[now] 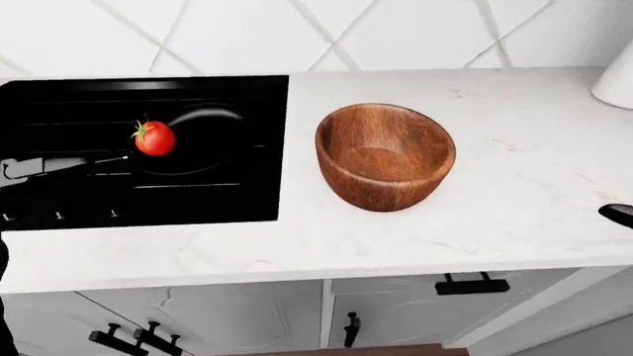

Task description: Pick the tomato from the pan and place it in the bowl.

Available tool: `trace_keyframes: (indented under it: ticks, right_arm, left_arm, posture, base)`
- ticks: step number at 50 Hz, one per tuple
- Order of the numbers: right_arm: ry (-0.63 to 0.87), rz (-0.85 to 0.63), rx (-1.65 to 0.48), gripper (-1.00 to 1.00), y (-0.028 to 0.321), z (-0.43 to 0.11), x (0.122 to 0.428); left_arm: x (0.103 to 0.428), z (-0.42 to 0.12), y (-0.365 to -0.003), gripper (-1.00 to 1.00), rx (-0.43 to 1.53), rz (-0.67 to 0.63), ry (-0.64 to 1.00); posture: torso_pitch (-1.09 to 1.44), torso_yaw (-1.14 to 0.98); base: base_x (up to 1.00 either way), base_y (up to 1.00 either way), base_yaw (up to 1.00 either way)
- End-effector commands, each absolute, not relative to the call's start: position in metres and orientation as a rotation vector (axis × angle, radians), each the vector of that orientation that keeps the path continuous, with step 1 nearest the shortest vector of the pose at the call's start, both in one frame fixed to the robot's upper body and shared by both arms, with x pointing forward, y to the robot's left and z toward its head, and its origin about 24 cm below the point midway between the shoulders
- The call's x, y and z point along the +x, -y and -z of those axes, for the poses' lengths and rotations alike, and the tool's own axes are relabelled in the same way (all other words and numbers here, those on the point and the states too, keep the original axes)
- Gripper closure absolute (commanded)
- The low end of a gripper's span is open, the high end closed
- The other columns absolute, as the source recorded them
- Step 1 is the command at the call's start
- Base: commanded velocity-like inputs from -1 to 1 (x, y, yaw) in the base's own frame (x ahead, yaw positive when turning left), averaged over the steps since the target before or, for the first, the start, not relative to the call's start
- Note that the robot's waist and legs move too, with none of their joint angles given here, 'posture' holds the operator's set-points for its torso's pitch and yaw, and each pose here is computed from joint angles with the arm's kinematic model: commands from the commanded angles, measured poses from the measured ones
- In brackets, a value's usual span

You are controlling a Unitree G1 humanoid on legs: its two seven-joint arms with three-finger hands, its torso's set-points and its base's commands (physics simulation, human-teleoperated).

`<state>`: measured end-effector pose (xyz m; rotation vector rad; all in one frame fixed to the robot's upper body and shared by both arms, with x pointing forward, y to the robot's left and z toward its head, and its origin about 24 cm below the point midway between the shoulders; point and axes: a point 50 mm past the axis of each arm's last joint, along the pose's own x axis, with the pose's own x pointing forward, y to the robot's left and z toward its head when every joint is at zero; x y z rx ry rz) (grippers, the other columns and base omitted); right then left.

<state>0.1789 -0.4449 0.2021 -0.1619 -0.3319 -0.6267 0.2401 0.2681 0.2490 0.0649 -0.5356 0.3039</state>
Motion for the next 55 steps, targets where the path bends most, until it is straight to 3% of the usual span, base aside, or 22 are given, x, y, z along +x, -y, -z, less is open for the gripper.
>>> trace_keyframes:
  ticks: [1,31,50,55]
  right_arm:
    - [0.404,0.611,-0.207,-1.0,0.442,-0.22,0.178]
    - [0.376,0.627,-0.189,-1.0,0.444,-0.215,0.18]
    - [0.35,0.604,-0.202,-1.0,0.442,-0.209,0.184]
    - [0.349,0.604,-0.199,-1.0,0.442,-0.209,0.183]
  left_arm:
    - [0.235,-0.26,-0.269,-1.0,0.081,-0.313,0.597]
    - [0.236,-0.262,-0.277,-1.0,0.123,-0.334,0.568]
    - [0.298,-0.296,-0.3,-1.0,0.459,-0.296,0.375]
    - [0.315,-0.328,-0.299,-1.0,0.525,-0.235,0.436]
  posture:
    - [0.0,0.0]
    - [0.0,0.0]
    - [0.0,0.0]
    - [0.0,0.0]
  base:
    - [0.23,0.0,0.0]
    - [0.04,0.0,0.0]
    - [0.0,0.0,0.0]
    - [0.0,0.0,0.0]
